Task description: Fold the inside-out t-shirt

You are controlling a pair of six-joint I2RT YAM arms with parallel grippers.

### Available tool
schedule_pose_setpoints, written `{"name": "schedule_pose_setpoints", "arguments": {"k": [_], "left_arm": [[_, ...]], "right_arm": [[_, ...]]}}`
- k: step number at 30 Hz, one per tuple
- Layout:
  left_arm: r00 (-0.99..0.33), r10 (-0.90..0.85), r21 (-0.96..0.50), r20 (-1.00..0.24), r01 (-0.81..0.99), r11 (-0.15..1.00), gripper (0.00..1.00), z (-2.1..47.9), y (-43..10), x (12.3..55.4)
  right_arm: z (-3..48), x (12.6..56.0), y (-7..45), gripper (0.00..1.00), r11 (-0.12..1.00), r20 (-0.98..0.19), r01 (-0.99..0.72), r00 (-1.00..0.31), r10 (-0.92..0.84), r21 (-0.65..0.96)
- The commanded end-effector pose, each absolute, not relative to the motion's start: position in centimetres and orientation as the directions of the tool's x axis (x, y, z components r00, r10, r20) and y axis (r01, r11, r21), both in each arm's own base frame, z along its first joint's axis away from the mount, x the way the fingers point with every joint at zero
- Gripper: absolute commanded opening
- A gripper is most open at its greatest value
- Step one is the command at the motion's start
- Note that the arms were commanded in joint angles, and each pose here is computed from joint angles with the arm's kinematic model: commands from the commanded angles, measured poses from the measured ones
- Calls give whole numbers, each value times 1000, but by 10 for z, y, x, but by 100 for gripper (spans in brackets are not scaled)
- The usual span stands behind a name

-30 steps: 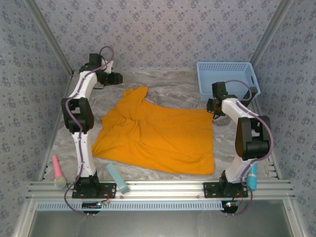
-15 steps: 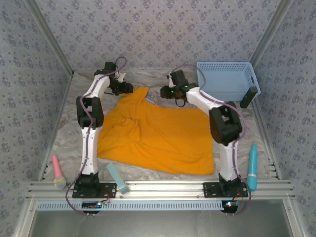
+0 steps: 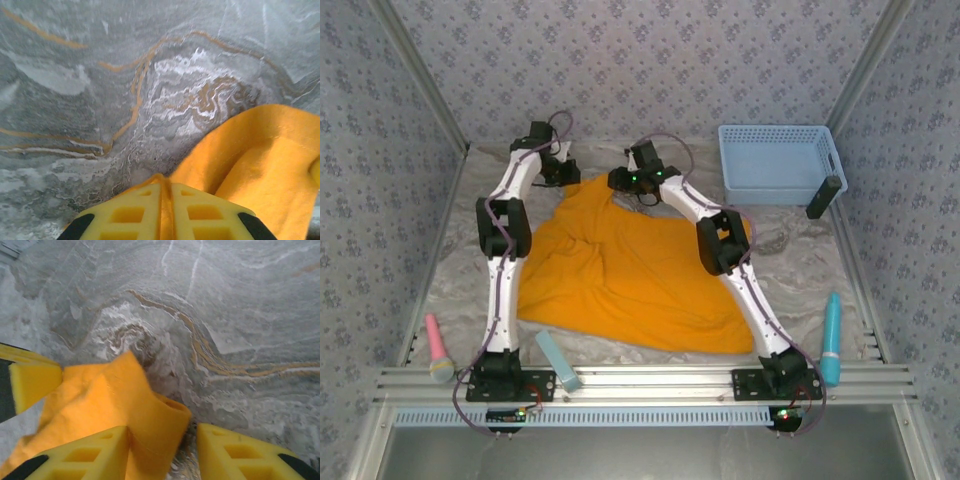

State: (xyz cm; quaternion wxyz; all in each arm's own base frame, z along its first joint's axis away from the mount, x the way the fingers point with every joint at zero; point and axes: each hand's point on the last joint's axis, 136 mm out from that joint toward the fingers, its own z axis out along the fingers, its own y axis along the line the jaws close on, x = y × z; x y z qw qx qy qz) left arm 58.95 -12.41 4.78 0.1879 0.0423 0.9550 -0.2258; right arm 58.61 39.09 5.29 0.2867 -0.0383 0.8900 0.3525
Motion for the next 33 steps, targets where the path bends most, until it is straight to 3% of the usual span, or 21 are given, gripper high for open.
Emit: {"name": "schedule_pose_setpoints", "arguments": {"k": [1, 4, 6, 9, 10, 11, 13, 19, 22, 25, 29, 33], "left_arm": [[-887, 2, -440, -462, 231, 868, 12, 75, -125, 604], [-857, 16, -430, -515, 275, 860, 10, 95, -122, 609], [-841, 21, -397, -540, 277, 875, 8, 104, -113, 613], [-837, 14, -381, -548, 265, 886, 9, 108, -103, 615], [-843, 11, -403, -538, 268, 875, 17, 109, -104, 612], [-852, 8, -424, -524, 269, 865, 31, 110, -106, 609], [-863, 36, -437, -505, 291, 851, 42, 106, -112, 600], [-914, 113, -369, -391, 268, 890, 54, 68, -113, 575], [-924, 135, -364, -358, 271, 891, 57, 52, -117, 570], [-923, 165, -342, -347, 288, 895, 63, 43, -122, 569], [-932, 185, -283, -312, 278, 918, 69, 35, -120, 566], [-944, 203, -238, -259, 266, 934, 70, 26, -117, 555]], "right_arm": [[42, 588, 403, 31, 674, -460, -226, -868, 188, 703], [44, 595, 402, 9, 652, -468, -234, -858, 210, 721], [48, 597, 400, 0, 653, -480, -243, -852, 210, 717], [55, 600, 397, 0, 647, -487, -253, -848, 209, 719], [62, 598, 399, 0, 635, -495, -272, -845, 201, 723], [71, 598, 402, 0, 618, -507, -296, -840, 194, 728], [91, 595, 409, 0, 589, -539, -349, -823, 180, 729], [138, 597, 415, 0, 587, -614, -408, -763, 201, 699], [145, 595, 409, 30, 611, -609, -391, -770, 193, 688], [146, 590, 383, 34, 695, -573, -312, -800, 176, 648], [148, 561, 324, 40, 844, -595, -249, -798, 100, 475], [141, 524, 246, 44, 891, -582, -142, -798, 155, 431]]}}
